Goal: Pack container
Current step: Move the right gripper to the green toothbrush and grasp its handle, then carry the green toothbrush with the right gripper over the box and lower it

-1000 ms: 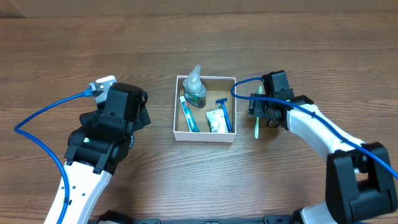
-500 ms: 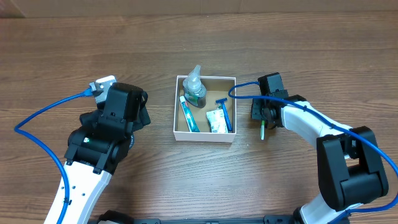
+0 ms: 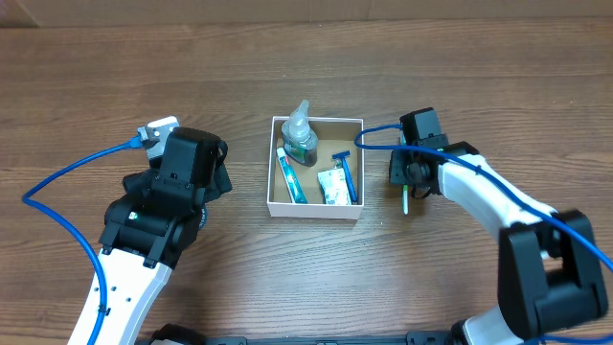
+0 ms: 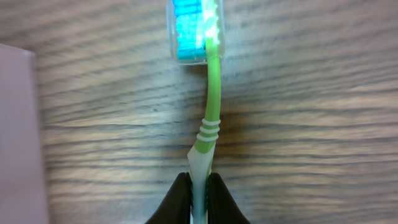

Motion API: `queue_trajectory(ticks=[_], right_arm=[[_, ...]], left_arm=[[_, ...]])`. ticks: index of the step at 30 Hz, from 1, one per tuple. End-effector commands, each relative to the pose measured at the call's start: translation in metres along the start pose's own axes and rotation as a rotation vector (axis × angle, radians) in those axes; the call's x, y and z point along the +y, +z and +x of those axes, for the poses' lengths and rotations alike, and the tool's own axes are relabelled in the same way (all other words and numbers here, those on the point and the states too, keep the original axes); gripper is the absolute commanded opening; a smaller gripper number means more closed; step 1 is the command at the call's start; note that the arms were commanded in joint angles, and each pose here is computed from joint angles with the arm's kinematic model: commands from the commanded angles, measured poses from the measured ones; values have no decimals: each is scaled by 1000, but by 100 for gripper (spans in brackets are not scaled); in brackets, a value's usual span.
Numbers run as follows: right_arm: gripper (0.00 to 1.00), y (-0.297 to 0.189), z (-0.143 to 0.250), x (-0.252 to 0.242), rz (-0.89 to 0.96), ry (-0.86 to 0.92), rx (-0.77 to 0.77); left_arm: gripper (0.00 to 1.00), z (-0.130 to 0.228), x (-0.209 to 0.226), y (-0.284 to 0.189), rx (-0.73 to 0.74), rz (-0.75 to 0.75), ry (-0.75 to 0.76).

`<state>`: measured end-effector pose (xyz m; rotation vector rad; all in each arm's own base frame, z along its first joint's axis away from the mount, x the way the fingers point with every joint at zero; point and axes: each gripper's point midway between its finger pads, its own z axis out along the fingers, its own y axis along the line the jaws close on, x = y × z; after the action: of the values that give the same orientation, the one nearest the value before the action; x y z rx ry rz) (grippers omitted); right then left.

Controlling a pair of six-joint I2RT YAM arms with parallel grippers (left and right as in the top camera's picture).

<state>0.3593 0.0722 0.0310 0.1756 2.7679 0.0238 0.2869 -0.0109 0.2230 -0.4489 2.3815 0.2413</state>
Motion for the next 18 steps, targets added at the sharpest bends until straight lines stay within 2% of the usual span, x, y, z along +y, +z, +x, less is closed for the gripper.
queue_trajectory(ticks=[1, 7, 14, 18], right_arm=[[11, -31, -26, 3, -23, 12, -98], [11, -41, -22, 5, -26, 3, -91], [11, -108, -40, 25, -84, -24, -181], [11, -146, -37, 50, -151, -44, -230]], left_arm=[[100, -7, 2, -2, -18, -8, -2], [100, -7, 2, -2, -18, -8, -2], [100, -7, 2, -2, -18, -8, -2], [100, -7, 2, -2, -18, -8, -2]])
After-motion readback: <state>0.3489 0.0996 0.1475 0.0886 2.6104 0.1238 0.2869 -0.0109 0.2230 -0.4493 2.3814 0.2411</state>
